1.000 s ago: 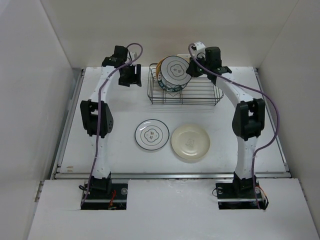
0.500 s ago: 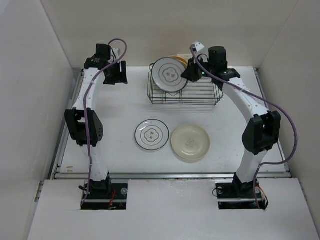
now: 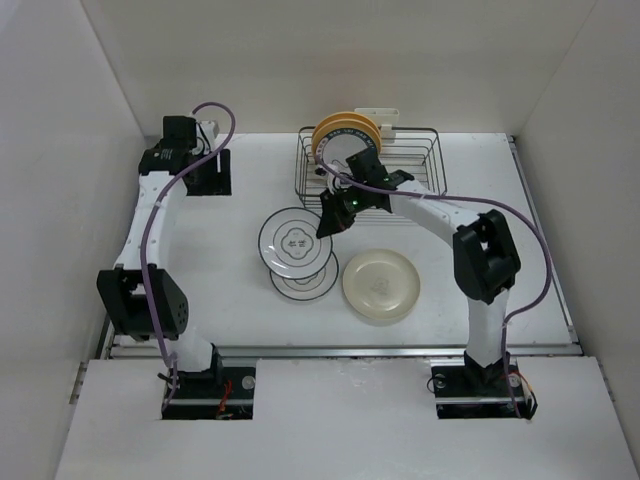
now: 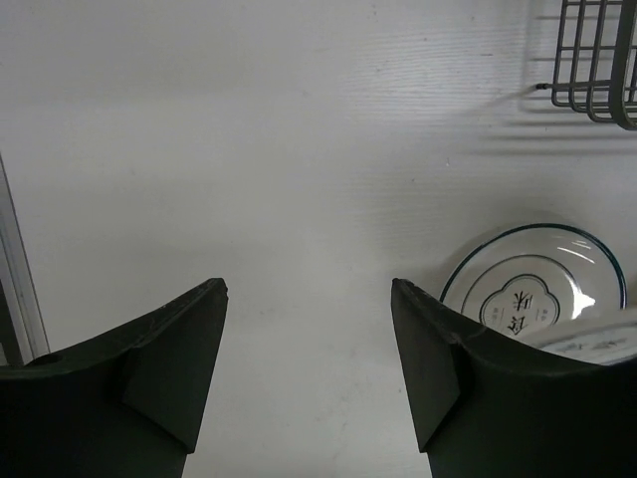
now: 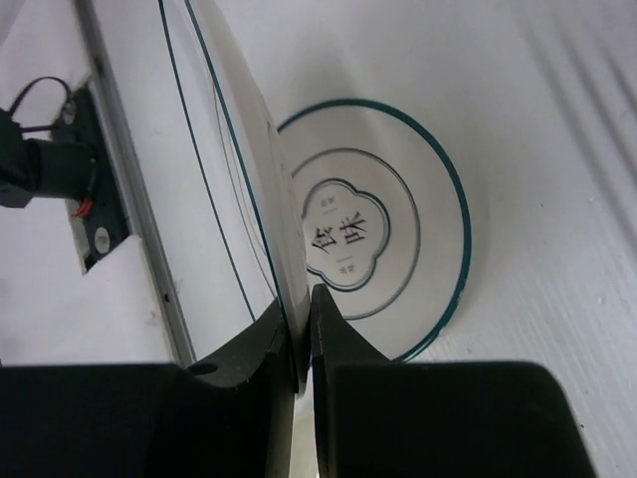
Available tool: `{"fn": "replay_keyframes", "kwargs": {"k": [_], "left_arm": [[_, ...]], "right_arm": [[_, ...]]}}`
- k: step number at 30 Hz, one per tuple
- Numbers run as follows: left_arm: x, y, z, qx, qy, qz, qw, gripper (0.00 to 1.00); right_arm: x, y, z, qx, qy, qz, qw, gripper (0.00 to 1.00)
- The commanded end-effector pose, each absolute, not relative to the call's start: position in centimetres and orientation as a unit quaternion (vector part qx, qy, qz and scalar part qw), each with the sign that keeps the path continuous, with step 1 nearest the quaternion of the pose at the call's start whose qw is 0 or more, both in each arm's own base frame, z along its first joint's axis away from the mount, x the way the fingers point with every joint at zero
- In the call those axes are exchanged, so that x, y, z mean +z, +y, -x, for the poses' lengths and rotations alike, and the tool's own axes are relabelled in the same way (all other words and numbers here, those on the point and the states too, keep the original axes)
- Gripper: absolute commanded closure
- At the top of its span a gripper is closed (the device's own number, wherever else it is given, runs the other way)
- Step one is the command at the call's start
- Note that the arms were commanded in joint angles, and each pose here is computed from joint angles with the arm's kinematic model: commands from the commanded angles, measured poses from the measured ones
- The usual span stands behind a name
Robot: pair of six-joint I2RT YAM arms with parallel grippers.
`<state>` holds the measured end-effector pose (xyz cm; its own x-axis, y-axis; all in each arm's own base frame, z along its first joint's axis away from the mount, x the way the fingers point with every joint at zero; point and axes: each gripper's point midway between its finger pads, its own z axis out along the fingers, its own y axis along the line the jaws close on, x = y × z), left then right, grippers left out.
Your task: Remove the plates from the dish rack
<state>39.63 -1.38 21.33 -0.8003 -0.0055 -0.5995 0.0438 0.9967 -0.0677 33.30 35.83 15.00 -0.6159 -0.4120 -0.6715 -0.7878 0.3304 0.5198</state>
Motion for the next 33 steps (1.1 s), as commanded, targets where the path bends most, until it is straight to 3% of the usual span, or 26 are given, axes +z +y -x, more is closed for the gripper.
{"fn": "replay_keyframes", "kwargs": {"k": [1, 7, 8, 12, 16, 20, 28, 33], "left_arm": [[23.1, -1.0, -38.6, -0.023, 0.935, -0.028, 0.353, 0.36], [22.5, -0.4, -37.6, -0.005, 0.937, -0.036, 0.347, 0.36], [22.9, -0.2, -37.5, 0.000, 0.936, -0.034, 0.351, 0.36], [22.9, -0.2, -37.5, 0.000, 0.936, -0.034, 0.351, 0.36], [23.7, 0.0, -37.7, 0.006, 0.933, -0.037, 0.358, 0.36], [23.7, 0.1, -37.7, 0.008, 0.933, -0.041, 0.358, 0.36], [23.7, 0.3, -37.7, 0.014, 0.933, -0.043, 0.358, 0.36], [23.7, 0.3, -37.7, 0.016, 0.932, -0.048, 0.358, 0.36]], "right_arm": [[15.1, 36.2, -34.1, 0.421, 0.799, 0.372, 0.215, 0.93], [12.4, 35.7, -35.0, 0.345, 0.845, 0.354, 0.203, 0.73], [12.2, 35.5, -34.9, 0.339, 0.849, 0.352, 0.200, 0.61], [11.0, 35.1, -35.0, 0.292, 0.870, 0.349, 0.190, 0.39], [10.7, 35.3, -35.4, 0.210, 0.884, 0.357, 0.216, 0.32], [11.0, 35.6, -34.8, 0.199, 0.880, 0.374, 0.215, 0.31], [22.8, 36.8, -36.3, 0.246, 0.813, 0.373, 0.373, 0.28], [29.1, 34.3, -41.9, 0.206, 0.807, 0.272, 0.482, 0.25]]}}
